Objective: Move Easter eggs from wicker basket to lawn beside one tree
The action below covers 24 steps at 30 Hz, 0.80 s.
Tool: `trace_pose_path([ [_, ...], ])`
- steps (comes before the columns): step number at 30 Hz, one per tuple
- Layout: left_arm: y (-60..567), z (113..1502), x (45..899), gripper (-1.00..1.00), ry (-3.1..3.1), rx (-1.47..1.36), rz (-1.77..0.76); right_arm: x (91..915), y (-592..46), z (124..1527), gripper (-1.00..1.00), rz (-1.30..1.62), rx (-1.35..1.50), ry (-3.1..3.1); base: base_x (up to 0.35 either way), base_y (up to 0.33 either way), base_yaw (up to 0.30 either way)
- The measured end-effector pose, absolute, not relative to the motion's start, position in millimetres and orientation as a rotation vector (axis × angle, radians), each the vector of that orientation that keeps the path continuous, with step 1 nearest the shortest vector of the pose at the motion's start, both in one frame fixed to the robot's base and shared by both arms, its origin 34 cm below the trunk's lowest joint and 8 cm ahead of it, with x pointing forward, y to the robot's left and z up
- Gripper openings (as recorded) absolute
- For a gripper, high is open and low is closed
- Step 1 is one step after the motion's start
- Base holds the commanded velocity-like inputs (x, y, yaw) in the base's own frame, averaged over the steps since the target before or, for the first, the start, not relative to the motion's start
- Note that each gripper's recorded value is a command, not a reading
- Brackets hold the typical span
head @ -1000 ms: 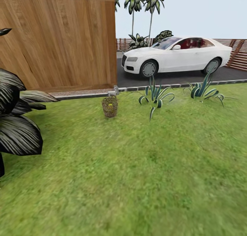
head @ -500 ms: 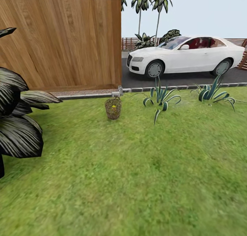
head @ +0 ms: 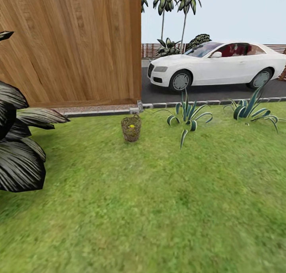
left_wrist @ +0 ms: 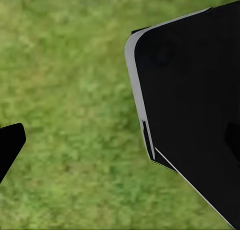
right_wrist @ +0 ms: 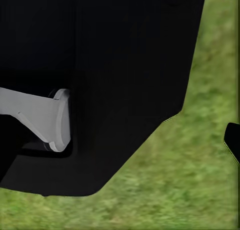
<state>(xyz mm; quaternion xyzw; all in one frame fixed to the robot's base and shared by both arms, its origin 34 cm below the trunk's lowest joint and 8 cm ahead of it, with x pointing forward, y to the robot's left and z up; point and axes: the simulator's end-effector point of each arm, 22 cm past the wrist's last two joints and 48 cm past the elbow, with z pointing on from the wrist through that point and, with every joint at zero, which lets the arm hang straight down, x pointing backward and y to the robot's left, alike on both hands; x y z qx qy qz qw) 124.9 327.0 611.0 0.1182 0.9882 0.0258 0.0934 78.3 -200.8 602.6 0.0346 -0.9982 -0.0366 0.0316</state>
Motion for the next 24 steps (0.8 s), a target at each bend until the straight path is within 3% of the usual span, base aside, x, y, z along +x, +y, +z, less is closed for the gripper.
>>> trace_pose_path([
  [8,326.9,611.0,123.8,1.0,2.935,0.351,0.076,77.1,-201.2,602.7,1.0,-0.111,0.106,-3.072,0.303,0.0,0.094],
  [24,327.0,611.0,123.6,1.0,2.936,0.351,0.076,78.0,-200.8,602.6,1.0,-0.113,0.107,-3.073,0.304,0.0,0.009],
])
